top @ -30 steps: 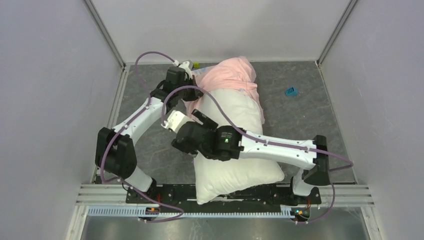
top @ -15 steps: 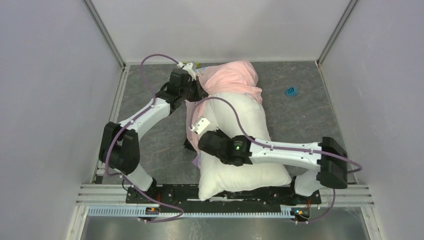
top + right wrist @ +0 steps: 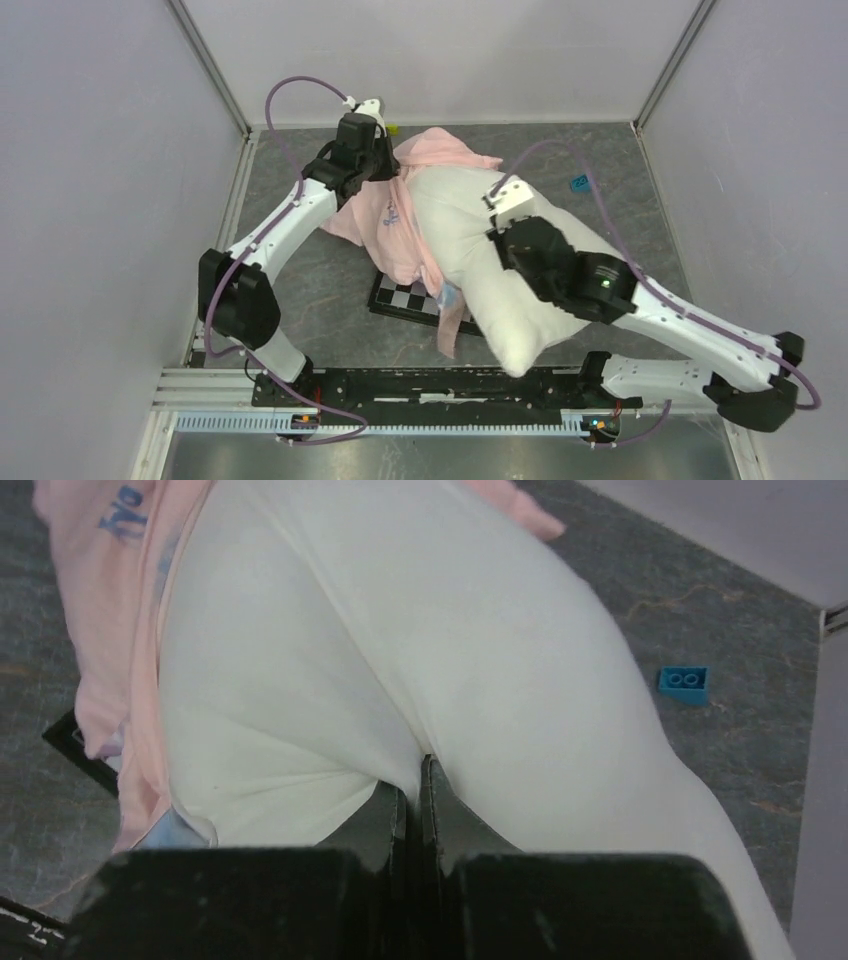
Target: Remove the pillowcase from the pillow
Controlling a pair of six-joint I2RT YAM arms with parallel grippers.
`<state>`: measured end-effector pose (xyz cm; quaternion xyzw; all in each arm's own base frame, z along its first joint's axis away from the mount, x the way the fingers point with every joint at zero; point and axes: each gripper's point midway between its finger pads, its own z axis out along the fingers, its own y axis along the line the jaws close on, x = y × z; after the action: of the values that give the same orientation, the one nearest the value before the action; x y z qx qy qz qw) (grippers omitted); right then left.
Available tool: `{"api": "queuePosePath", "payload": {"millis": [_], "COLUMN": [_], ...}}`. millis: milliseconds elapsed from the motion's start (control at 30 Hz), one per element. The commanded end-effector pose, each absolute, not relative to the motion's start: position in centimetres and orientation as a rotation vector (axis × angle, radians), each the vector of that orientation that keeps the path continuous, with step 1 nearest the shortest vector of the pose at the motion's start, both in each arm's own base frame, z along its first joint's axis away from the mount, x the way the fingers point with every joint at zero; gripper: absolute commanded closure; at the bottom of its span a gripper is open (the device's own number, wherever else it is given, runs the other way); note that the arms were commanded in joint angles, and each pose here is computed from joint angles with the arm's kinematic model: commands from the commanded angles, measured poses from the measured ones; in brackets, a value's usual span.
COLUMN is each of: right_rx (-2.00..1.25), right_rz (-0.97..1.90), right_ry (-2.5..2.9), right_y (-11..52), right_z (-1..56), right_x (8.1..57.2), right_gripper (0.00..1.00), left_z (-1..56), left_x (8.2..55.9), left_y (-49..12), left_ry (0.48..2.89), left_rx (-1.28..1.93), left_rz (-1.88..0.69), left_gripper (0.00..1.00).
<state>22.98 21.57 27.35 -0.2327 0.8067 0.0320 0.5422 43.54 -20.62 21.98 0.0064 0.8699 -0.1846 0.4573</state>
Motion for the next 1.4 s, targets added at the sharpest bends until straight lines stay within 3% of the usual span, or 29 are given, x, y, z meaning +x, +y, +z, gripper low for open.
{"api": "queuePosePath", "payload": {"millis": [0, 267, 400, 433, 500, 633, 700, 800, 1100, 1367], "right_rx": [-0.188, -0.1, -0.178, -0.208, -0.26, -0.305, -0.327, -0.343, -0.368, -0.376], "right_rz": [0.054, -0.094, -0.091, -0.09, -0.075, 0.001, 0.036, 0.077, 0.11, 0.147], "right_ry": [1.693, 1.746, 1.809, 1.833, 1.87, 1.868, 1.876, 1.866, 1.864, 1.847], "right_y": [13.6, 9.5, 10.2, 10.7, 12.1, 15.1, 16.7, 18.6, 19.8, 19.8], "right_z": [38.9, 36.9, 33.6, 32.3, 30.1, 28.4, 28.4, 29.1, 29.2, 29.9], "right_x": [23.6, 22.9, 22.5, 22.5, 22.7, 24.1, 25.1, 26.2, 27.0, 26.7], "right_gripper": [1.0, 1.0, 1.0, 1.0, 1.0, 1.0, 1.0, 1.0, 1.0, 1.0], "left_z": [25.1, 23.4, 23.7, 24.4, 25.2, 26.5, 26.9, 27.8, 29.6, 25.8], "left_x": [44.8, 43.5, 42.8, 42.3, 40.9, 37.7, 35.8, 32.6, 24.7, 26.9], "left_y": [-11.3, -5.1, -8.2, -9.2, -10.6, -10.6, -9.4, -6.7, -3.4, -5.4], "left_ry": [2.078, 2.096, 2.151, 2.146, 2.144, 2.148, 2.148, 2.101, 1.889, 1.81], "left_rx": [-0.138, -0.326, -0.218, -0.194, -0.154, -0.176, -0.241, -0.395, -0.844, -1.123], "left_rz": [0.069, 0.419, 0.173, 0.092, -0.038, -0.127, -0.108, -0.074, -0.323, -0.529], "left_gripper": [0.98, 0.98, 0.88, 0.81, 0.54, 0.28, 0.01, 0.0, 0.0, 0.0]}}
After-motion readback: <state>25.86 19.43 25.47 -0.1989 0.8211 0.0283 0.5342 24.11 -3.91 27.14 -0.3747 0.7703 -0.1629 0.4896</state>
